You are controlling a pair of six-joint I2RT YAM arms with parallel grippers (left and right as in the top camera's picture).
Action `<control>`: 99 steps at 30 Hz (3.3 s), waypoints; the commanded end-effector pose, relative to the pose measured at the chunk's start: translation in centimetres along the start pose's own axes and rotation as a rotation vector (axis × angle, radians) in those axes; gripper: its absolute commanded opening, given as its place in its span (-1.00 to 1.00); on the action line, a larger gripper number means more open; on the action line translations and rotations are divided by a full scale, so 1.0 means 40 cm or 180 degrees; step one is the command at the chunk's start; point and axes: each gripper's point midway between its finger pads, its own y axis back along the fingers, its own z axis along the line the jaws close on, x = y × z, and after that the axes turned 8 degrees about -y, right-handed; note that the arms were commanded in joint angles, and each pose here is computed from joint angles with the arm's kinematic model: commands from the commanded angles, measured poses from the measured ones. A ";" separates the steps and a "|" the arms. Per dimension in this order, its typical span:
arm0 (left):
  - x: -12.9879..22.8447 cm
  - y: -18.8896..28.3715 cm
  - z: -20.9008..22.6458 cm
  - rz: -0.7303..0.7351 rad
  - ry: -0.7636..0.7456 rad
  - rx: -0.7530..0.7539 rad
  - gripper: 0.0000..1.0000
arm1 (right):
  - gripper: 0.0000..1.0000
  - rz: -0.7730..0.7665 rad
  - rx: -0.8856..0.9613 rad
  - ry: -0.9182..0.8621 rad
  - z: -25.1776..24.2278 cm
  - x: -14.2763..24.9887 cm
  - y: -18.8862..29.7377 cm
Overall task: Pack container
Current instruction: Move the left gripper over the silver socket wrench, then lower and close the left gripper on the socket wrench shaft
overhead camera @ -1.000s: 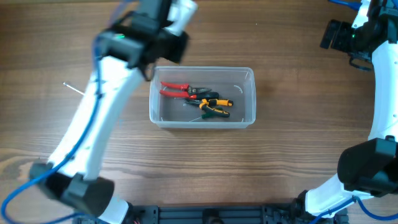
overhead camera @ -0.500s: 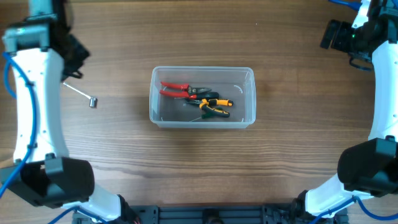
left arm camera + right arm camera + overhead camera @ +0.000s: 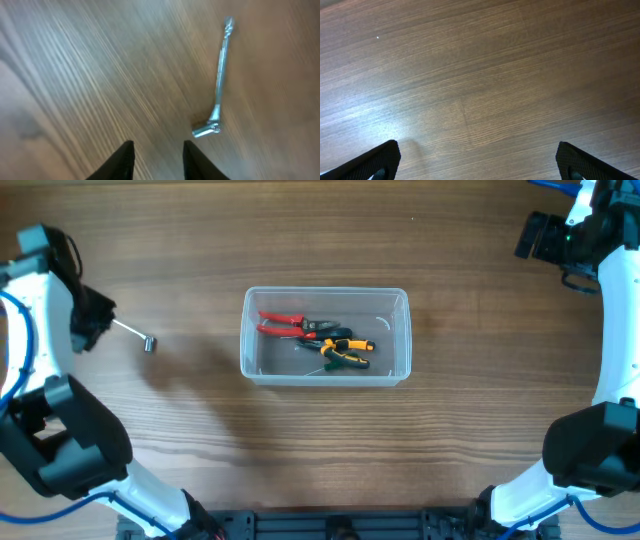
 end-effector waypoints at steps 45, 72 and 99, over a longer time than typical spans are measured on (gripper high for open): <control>0.011 -0.252 -0.135 0.0154 0.0235 0.0583 -0.06 | 0.99 -0.0121 -0.0061 -0.0025 0.012 -0.018 0.034; 0.073 -0.326 -0.119 0.0492 0.0194 0.0398 -0.71 | 1.00 -0.0121 -0.0061 -0.0024 0.012 -0.018 0.034; -0.090 0.056 -0.172 -0.0240 0.0237 0.1171 -0.89 | 1.00 -0.0121 -0.0061 -0.0024 0.012 -0.018 0.034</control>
